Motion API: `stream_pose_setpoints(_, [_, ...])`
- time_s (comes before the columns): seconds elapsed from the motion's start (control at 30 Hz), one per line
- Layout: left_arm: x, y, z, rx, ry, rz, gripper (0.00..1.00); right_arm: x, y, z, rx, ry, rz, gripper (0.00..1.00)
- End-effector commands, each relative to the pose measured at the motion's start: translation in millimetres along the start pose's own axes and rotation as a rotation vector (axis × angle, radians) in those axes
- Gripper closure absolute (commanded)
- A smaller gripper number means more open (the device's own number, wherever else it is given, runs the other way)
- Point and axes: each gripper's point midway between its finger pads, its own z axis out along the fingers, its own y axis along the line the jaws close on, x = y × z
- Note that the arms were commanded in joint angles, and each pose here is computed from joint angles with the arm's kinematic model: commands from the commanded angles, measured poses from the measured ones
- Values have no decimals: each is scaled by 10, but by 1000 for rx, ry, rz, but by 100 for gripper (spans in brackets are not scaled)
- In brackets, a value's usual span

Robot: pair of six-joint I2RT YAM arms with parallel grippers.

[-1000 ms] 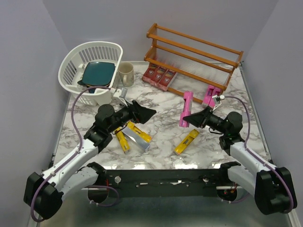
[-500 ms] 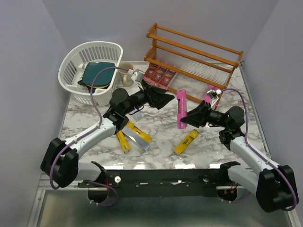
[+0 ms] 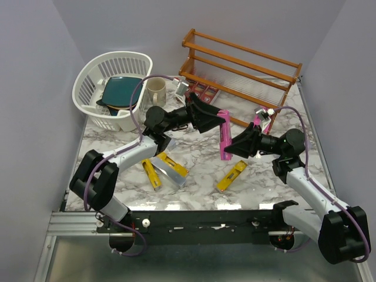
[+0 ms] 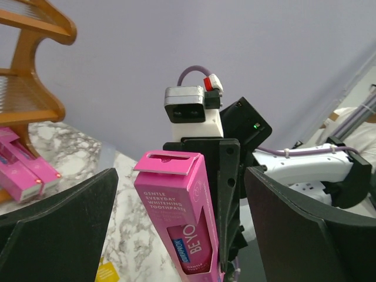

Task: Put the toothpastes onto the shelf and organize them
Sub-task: Pick up the toothpaste from the center of the board.

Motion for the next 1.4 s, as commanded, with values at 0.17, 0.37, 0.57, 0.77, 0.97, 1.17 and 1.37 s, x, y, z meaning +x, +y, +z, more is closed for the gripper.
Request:
stream_pose_setpoints(0.17, [-4,-360,44,225,1,-60,10,-79,159,34,-55,19,-72,58])
stream_pose_setpoints(0.37, [29,-382,43,258,11,-73,23,-76,147,46,-58,24,-69,58])
stream_pose_setpoints(0.57, [40,-350,52,247,9,-72,38,-72,137,64,-60,28,-64,58])
stream_pose_setpoints(0.77, [37,-354,45,245,4,-70,55,-65,119,77,-61,34,-59,58])
stream_pose_setpoints(0.97, [55,-329,32,229,3,-71,67,-64,97,80,-53,36,-61,50])
stream_pose_setpoints(1.17, [27,-244,40,151,-5,-54,75,-34,72,65,-34,38,-73,29])
stream_pose_setpoints(1.37, [46,0,-13,-31,0,-13,76,-38,-2,52,29,33,-100,10])
